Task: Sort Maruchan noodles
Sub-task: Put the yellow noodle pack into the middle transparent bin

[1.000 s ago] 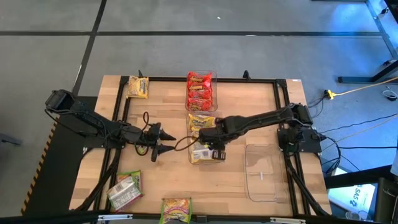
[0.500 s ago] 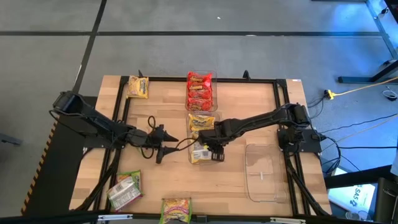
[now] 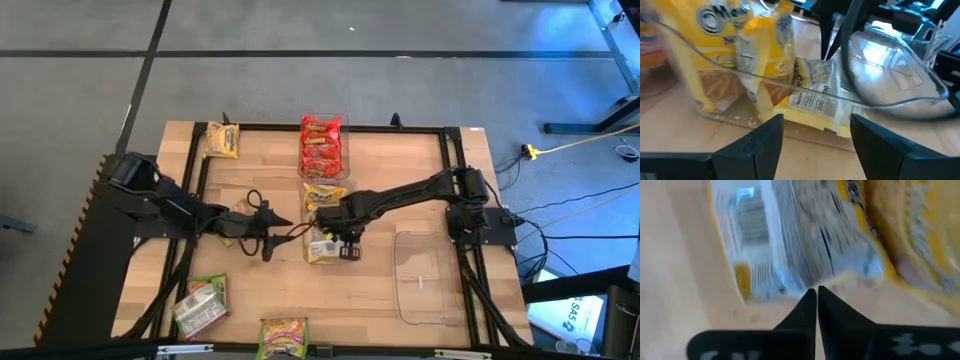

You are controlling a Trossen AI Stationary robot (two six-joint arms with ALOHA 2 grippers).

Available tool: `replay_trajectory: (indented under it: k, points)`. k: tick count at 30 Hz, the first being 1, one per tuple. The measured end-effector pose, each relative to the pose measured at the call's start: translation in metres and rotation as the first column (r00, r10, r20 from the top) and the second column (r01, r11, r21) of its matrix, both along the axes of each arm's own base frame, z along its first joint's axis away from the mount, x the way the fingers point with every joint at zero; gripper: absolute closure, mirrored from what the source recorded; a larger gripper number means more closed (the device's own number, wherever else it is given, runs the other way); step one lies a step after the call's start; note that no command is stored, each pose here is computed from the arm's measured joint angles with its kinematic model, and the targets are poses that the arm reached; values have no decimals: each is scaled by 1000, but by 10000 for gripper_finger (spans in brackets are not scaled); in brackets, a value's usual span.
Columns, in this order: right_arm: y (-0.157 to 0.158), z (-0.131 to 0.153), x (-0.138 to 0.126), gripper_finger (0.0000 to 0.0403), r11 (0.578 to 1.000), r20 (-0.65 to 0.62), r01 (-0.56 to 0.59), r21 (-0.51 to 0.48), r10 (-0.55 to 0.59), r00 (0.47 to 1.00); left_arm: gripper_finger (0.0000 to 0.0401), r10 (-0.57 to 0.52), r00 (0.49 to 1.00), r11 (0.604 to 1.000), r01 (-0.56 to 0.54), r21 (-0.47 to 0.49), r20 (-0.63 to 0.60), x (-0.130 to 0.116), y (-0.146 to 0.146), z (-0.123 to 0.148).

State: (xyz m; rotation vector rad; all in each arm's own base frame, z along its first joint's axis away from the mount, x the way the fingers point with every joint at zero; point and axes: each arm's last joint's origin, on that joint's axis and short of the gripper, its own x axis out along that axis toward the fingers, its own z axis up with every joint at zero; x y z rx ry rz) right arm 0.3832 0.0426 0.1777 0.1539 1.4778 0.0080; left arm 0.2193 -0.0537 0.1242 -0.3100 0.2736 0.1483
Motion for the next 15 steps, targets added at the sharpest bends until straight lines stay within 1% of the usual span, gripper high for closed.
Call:
replay_trajectory:
  k: [3, 7, 10, 15]
  points:
    - [0, -9, 0, 394, 1000, -43, 0, -5, 0, 999, 179, -11, 1000, 1000, 11, -1, -6, 5, -2, -1]
    - [1, -17, 3, 394, 1000, -56, -11, 9, 11, 998, 179, -25, 1000, 1000, 25, 4, -14, 11, -4, -1]
    - [1, -18, 6, 393, 1000, -24, -29, 4, 29, 999, 179, -24, 999, 1000, 24, 4, -21, 13, -4, -3]
    - [2, -14, 20, 393, 998, 103, -57, 1, 57, 993, 179, -23, 999, 1000, 23, -1, -24, 13, -4, -4]
